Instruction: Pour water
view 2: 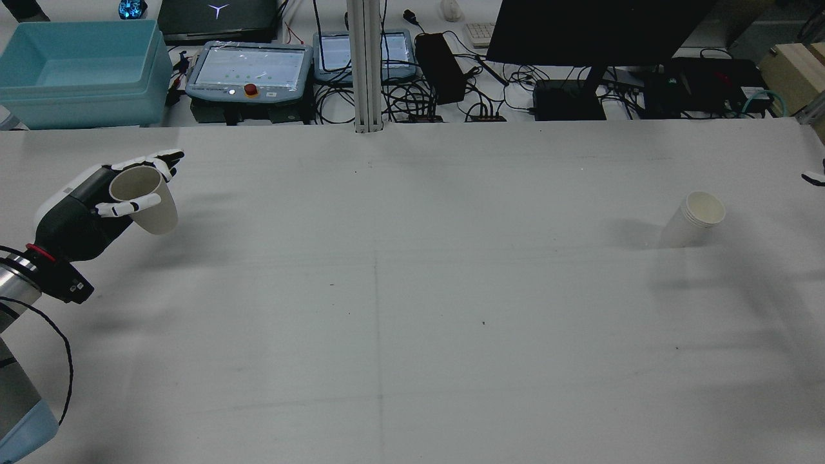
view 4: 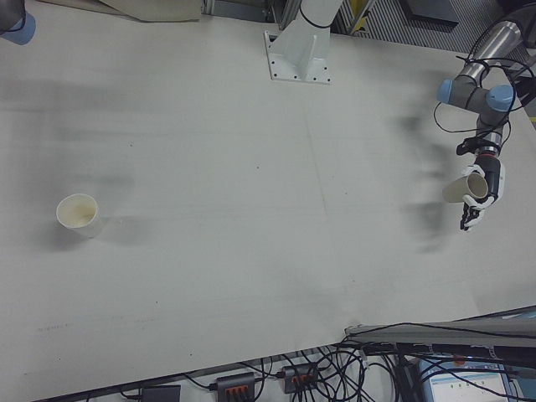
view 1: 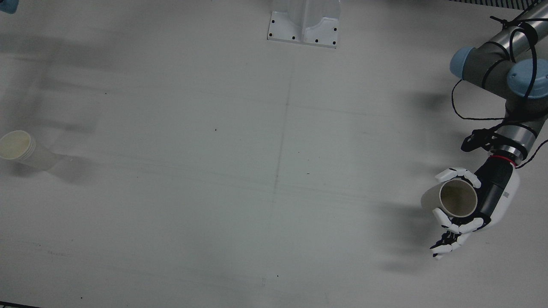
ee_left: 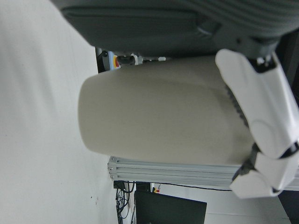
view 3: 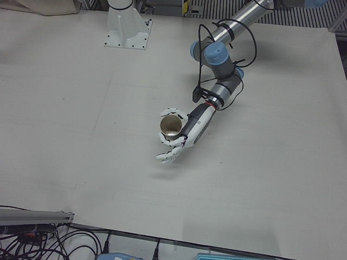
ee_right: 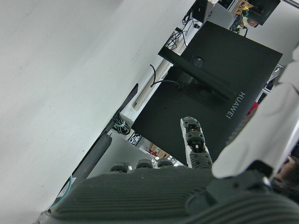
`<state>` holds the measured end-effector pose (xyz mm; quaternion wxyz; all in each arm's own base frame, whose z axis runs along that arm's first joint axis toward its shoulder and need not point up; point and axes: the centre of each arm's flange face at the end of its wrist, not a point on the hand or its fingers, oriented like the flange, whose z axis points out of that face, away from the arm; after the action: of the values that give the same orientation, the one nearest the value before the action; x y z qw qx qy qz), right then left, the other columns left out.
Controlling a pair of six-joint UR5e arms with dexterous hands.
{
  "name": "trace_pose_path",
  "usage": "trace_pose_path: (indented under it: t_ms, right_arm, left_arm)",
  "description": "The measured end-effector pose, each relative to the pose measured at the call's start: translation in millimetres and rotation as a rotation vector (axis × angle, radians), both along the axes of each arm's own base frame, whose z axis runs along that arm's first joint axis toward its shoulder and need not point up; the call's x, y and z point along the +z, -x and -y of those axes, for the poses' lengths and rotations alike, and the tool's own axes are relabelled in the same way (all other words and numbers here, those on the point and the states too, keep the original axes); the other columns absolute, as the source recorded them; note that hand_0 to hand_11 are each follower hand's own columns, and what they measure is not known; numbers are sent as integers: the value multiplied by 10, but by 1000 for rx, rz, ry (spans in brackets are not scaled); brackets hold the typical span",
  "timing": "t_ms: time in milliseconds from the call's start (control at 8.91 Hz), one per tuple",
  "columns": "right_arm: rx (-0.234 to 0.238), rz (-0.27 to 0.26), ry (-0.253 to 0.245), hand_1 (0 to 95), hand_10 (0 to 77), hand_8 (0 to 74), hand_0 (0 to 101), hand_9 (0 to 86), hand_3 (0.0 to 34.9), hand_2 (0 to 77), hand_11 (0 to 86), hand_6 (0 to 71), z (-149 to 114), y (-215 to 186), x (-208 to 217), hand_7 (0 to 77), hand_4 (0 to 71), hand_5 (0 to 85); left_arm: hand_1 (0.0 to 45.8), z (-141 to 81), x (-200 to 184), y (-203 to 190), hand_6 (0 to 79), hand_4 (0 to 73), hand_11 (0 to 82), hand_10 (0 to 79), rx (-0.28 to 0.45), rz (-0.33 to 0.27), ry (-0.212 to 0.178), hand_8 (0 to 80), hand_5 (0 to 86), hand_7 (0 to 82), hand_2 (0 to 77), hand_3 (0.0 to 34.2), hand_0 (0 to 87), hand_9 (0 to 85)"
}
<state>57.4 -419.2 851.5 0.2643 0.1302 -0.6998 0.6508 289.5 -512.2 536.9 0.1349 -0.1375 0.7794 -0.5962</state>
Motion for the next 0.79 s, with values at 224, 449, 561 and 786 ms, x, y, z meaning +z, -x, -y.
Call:
trace_pose_path:
  t_ms: [224, 449, 561, 786]
  right_arm:
    - [-33, -34, -5, 120, 5, 5, 396, 5, 15, 76, 5, 5, 285, 333, 58, 5, 142, 5]
    - [-60, -48, -38, 120, 5, 5, 396, 5, 15, 76, 5, 5, 540, 925, -70, 5, 142, 5]
    - [-66, -59, -52, 125, 5, 5, 413, 5, 28, 104, 5, 5, 584, 1201, -119, 5, 142, 5]
    - [-78, -69, -66, 115, 5, 5, 415, 5, 44, 82, 5, 5, 601, 1513, -167, 5, 142, 5]
  left_arm:
    - [114, 3, -17, 25, 82, 382, 76, 27, -26, -3, 10, 60, 464, 235, 365, 0, 413, 114]
    - [114, -4, 44, 47, 82, 382, 76, 38, -35, 3, 20, 60, 464, 218, 365, 0, 410, 114]
    - [114, -5, 79, 46, 82, 382, 76, 38, -36, 5, 22, 60, 464, 218, 365, 0, 410, 114]
    - [114, 0, 97, 33, 82, 382, 76, 38, -35, 3, 21, 71, 464, 224, 365, 0, 411, 120]
